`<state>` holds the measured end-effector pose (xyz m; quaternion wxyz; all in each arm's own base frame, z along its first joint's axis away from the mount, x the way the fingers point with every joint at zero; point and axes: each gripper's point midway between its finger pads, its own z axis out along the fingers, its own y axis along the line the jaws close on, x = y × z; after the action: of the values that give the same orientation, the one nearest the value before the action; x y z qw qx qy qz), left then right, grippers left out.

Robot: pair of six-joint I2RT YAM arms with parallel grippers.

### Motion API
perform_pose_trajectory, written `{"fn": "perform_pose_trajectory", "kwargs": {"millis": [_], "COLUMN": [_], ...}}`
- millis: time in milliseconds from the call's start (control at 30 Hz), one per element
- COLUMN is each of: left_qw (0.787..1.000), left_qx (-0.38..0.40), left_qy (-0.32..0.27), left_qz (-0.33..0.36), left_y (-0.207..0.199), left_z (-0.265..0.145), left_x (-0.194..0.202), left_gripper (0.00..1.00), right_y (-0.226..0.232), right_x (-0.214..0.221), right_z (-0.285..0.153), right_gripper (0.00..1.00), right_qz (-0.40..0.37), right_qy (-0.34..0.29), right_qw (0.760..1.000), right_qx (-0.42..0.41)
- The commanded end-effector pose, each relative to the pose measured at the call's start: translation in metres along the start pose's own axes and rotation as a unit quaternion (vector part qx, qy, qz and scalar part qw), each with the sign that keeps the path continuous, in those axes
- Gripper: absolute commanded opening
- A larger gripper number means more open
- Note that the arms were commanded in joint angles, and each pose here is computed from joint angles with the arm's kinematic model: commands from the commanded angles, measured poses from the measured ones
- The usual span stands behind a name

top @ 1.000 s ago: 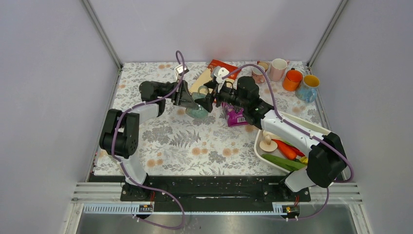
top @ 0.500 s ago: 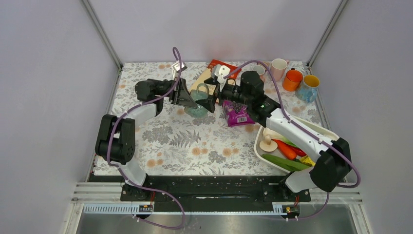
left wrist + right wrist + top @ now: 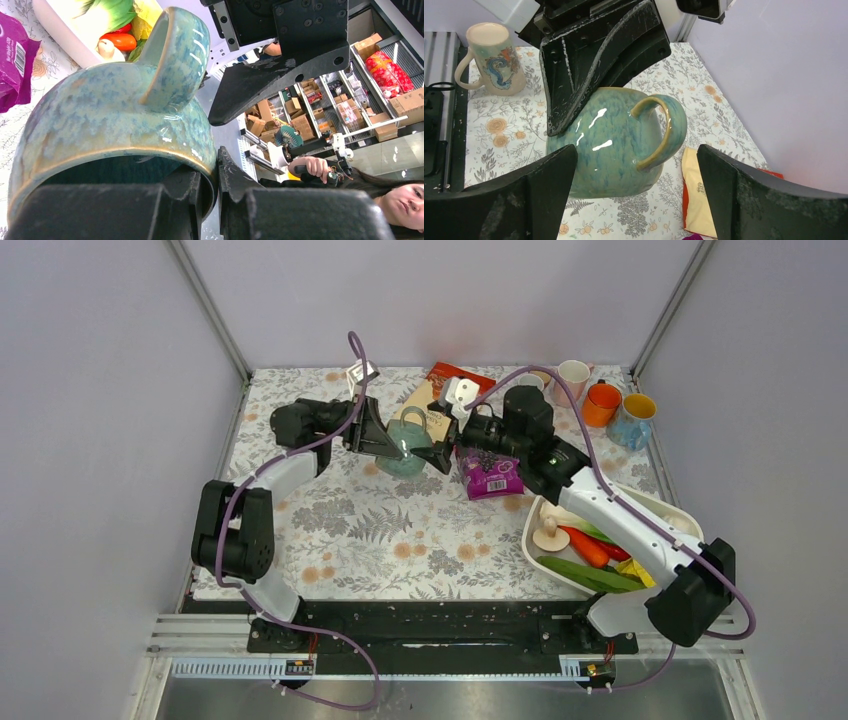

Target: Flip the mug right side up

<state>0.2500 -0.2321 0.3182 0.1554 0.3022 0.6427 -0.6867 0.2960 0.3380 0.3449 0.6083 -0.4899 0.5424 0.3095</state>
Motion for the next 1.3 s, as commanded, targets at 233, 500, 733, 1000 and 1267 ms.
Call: {"fn": "perform_pose_trajectory", "kwargs": {"millis": [233, 500, 733, 1000, 1267], "left_qw": [0.976, 0.957, 0.945, 0.927, 0.873], "left_qx": [-0.050, -0.098, -0.130, -0.154, -0.234], "left_qy": [0.004, -0.035, -0.094, -0.169, -0.305], "left_qz": [0.212, 0.269, 0.286, 0.298, 0.299], "left_y": [-0.087, -0.131, -0.158, -0.176, -0.171], "left_z": [-0.024, -0.049, -0.076, -0.109, -0.155], "left_x": [-0.027, -0.052, -0.081, -0.102, -0.141], "left_gripper": [0.00, 0.00, 0.00, 0.00, 0.00], "right_y": [-0.011, -0.062, -0.111, -0.115, -0.114], "right_x": [-0.029, -0.019, 0.004, 0.009, 0.003], "right_z": [-0.027, -0.059, -0.114, -0.138, -0.138], "right_gripper": [0.99, 0.99, 0.99, 1.00, 0.99], "right_qz": [-0.017, 0.002, 0.017, 0.013, 0.017], "right_qy": [-0.007, 0.030, 0.085, 0.099, 0.088], "right_qw": [0.999, 0.974, 0.901, 0.878, 0.880], "right_qx": [0.051, 0.226, 0.425, 0.467, 0.465]}}
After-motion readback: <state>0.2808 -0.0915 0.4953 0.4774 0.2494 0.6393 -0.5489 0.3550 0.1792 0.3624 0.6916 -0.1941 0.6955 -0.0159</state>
